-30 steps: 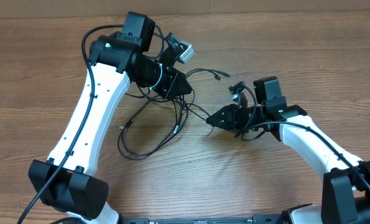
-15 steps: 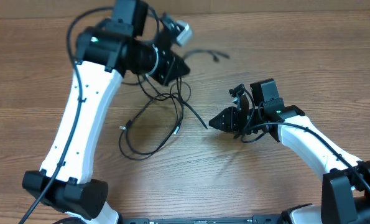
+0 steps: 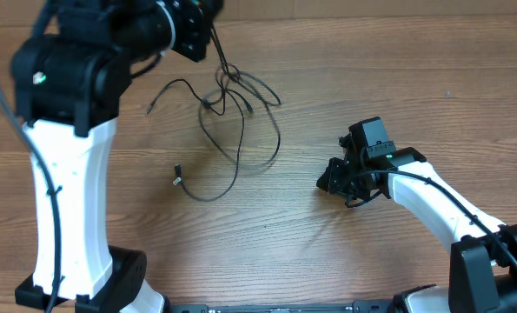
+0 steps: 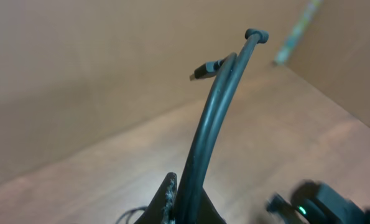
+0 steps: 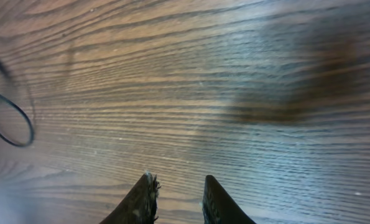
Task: Untangle cables
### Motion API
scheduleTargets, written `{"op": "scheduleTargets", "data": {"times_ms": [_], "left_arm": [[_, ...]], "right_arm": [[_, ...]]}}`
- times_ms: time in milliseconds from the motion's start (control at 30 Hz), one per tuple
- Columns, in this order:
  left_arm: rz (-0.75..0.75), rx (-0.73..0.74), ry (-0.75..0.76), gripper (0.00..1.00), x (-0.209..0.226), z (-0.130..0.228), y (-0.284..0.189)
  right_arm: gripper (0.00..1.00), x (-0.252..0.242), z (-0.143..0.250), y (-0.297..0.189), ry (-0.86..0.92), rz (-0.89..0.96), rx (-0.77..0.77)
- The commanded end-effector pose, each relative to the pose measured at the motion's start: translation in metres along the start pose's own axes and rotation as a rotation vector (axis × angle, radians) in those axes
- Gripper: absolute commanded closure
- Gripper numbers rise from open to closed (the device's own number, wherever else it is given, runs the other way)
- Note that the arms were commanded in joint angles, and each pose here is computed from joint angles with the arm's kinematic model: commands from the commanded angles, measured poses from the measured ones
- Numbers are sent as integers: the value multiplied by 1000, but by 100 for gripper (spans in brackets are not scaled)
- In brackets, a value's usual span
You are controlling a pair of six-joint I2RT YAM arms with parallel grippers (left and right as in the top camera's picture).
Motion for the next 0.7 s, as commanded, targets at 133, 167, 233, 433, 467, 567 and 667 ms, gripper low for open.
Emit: {"op": "scheduleTargets", "data": {"times_ms": [133,167,233,433,467,567,667], "left_arm": [[-178,27,-103,96,9,8,-14],[-186,83,-122,95,11,15,-9],[-199,201,-174,93,17,31,0],[-263,528,-272,96,38,74,36],[-258,545,-278,96,39,77,40],[-267,573,-275,96,39,82,46],[-277,585,-267,96,37,84,48]], "right_arm": [[77,-4,0,1,14,40,-10],[77,-4,0,1,14,40,-10],[77,-4,0,1,14,40,-10],[77,-4,0,1,14,40,-9],[77,-4,0,1,14,40,-9],[78,-5,2,1,19,44,5],[82,-6,5,1,26,51,23]]}}
Point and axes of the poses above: each gripper's point midway between its finger pads, its own y axis out along the fingers, its own x axis along the line the jaws close on, z = x × y, the point moved 10 cm from there along -y, back along the fingers, and after that the axes turned 13 degrees about -y, right-handed, at the moved point
